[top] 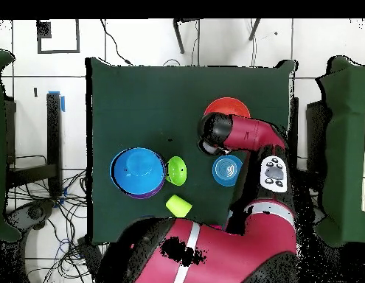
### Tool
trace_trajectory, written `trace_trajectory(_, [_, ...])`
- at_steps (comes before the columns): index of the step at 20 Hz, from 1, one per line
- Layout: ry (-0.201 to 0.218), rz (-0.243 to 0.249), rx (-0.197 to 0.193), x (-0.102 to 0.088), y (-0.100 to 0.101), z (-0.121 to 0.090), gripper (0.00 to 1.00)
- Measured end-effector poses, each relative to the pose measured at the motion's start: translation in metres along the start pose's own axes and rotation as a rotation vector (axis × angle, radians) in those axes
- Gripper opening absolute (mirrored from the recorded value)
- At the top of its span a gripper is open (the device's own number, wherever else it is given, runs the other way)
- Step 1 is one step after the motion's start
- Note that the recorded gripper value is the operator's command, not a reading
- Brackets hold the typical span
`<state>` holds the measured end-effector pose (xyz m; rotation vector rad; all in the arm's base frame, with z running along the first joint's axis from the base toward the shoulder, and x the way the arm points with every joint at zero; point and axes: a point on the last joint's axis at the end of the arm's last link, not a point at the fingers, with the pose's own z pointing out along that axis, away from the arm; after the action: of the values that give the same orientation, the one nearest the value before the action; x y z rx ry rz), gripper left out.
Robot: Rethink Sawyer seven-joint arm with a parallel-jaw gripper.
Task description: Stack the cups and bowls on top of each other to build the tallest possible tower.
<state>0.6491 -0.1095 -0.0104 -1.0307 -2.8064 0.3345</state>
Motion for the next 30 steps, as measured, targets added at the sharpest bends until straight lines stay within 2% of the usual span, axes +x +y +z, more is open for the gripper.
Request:
trace_trajectory(4, [0.011,-0.01,-0.005,0.002,0.001,0.008,1.0])
trace_trajectory(13, [0.013,-0.022,-0.03,0.003,0.014,0.007,1.0])
trace_trajectory(18, [-0.004,-0.031,-0.069,-0.005,0.031,-0.001,1.0])
trace_trajectory(21, [-0.008,-0.032,-0.081,-0.009,0.037,-0.006,1.0])
trace_trajectory(27, [0.012,-0.044,-0.096,-0.019,0.044,-0.025,1.0])
trace_trajectory(30, [0.003,-0.054,-0.103,-0.025,0.046,-0.033,1.0])
